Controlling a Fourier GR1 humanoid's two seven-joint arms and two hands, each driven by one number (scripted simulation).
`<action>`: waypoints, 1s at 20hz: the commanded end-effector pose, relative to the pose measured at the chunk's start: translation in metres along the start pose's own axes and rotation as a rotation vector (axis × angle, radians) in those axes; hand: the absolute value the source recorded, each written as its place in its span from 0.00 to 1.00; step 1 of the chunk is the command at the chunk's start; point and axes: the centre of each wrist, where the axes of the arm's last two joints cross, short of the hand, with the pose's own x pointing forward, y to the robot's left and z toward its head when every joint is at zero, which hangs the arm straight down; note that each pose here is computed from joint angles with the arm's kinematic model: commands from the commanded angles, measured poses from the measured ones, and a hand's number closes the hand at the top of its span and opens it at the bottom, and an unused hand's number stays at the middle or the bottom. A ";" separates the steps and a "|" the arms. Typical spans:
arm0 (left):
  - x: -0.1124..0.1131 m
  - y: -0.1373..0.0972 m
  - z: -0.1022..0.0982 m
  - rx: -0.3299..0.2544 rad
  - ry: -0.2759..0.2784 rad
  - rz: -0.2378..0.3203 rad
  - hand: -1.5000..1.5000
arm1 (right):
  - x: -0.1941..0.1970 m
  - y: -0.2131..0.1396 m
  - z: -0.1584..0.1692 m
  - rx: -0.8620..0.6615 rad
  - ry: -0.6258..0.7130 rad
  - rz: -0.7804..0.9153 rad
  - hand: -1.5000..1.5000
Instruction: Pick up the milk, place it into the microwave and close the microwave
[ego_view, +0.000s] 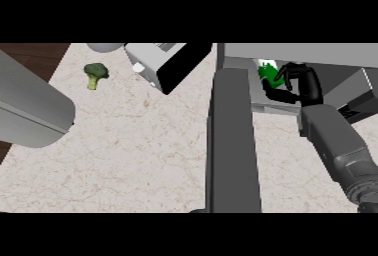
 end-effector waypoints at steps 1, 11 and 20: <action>0.000 -0.002 -0.002 -0.019 -0.001 0.009 0.00 | 0.000 -0.010 -0.003 -0.078 0.023 0.079 1.00; -0.002 0.005 -0.014 -0.037 -0.005 0.001 0.00 | 0.007 -0.036 -0.014 -0.148 0.046 0.148 1.00; -0.002 0.011 -0.023 -0.075 -0.012 -0.005 0.00 | 0.021 -0.055 -0.030 -0.196 0.044 0.175 1.00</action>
